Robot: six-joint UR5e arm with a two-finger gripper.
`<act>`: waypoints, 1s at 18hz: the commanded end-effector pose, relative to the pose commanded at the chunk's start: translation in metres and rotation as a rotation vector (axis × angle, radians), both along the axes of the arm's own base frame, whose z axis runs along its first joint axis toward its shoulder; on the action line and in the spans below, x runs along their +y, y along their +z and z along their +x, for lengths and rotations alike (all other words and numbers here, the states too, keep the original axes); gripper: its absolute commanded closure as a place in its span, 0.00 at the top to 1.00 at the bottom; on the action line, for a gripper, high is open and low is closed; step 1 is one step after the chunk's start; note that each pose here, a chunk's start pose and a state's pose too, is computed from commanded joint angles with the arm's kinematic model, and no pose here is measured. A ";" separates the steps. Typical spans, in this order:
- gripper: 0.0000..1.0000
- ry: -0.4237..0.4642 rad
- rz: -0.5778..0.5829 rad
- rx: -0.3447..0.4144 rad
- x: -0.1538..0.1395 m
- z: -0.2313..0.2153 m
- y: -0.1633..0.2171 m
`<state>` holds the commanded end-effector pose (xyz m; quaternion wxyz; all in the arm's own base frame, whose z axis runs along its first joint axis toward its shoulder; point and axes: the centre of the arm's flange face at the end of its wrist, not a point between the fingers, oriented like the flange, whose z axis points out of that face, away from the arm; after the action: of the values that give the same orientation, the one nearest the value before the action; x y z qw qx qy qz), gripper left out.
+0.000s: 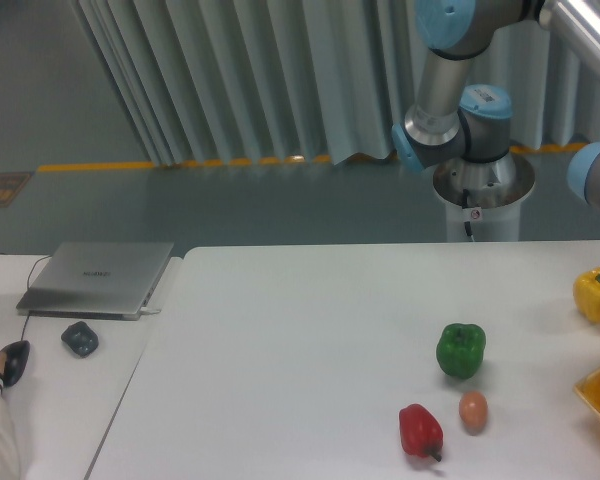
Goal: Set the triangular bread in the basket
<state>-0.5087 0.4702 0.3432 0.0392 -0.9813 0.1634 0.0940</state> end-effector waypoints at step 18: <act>1.00 -0.126 -0.147 0.108 0.037 0.068 0.022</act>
<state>-0.4405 0.5071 0.3651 -0.0360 -0.9628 0.2331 0.1320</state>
